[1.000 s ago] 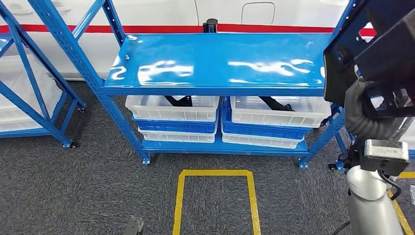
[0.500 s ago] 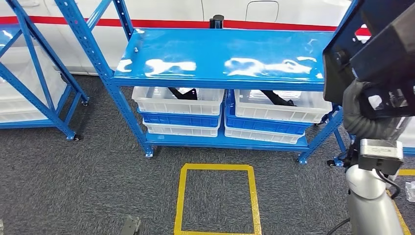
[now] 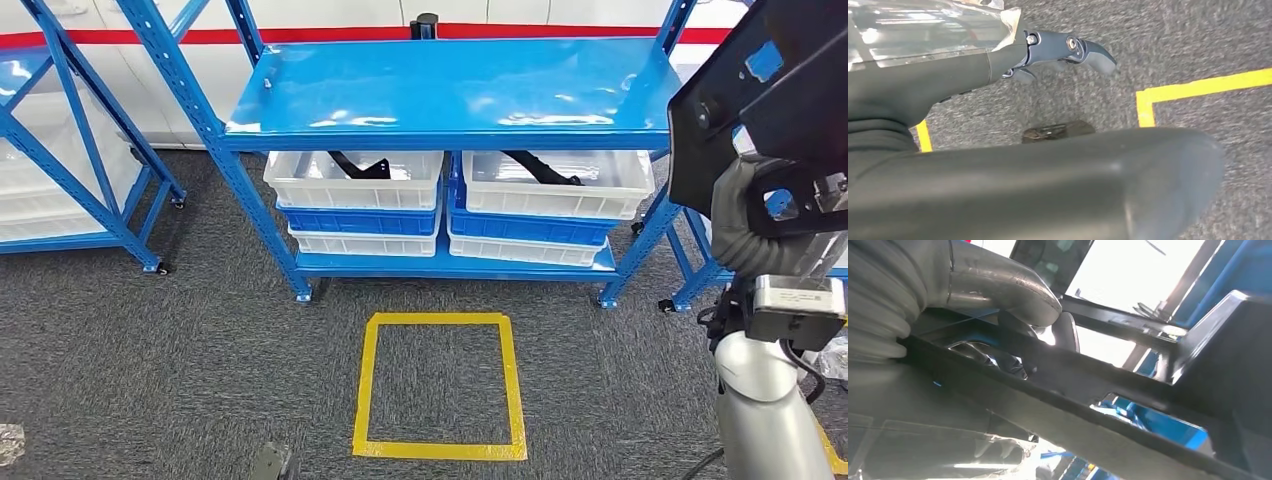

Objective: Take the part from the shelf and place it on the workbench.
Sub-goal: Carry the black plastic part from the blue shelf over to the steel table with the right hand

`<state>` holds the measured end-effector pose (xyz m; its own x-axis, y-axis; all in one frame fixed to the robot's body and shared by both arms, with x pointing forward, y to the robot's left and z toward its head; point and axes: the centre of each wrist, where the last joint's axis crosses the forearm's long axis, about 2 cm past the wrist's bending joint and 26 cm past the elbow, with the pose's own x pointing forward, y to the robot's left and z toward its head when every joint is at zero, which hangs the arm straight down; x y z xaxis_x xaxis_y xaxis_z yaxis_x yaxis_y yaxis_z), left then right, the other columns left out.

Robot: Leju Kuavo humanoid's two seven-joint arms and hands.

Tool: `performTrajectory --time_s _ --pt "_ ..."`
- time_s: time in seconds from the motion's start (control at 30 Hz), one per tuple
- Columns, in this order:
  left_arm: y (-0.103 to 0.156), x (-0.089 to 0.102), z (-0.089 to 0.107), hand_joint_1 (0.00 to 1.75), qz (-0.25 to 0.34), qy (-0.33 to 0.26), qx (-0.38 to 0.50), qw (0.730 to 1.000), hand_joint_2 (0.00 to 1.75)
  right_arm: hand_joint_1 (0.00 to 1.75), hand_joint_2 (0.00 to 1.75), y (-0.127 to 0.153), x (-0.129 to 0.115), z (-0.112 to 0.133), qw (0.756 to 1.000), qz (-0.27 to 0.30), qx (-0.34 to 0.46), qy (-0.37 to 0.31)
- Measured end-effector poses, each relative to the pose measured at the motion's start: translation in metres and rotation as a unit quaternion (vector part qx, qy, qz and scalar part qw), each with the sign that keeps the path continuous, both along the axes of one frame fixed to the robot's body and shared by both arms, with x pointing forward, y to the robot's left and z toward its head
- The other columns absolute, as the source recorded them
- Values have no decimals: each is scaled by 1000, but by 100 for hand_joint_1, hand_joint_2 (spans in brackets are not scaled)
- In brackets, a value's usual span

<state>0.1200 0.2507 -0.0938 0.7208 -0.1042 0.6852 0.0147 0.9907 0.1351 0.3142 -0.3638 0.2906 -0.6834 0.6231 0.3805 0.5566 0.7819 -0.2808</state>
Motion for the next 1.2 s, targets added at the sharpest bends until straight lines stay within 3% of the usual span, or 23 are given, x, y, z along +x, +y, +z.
performTrajectory --time_s 1.2 --pt "-4 2 1 0 2 -9 5 1000 0 175 175 1 4 -9 1000 -8 -4 14"
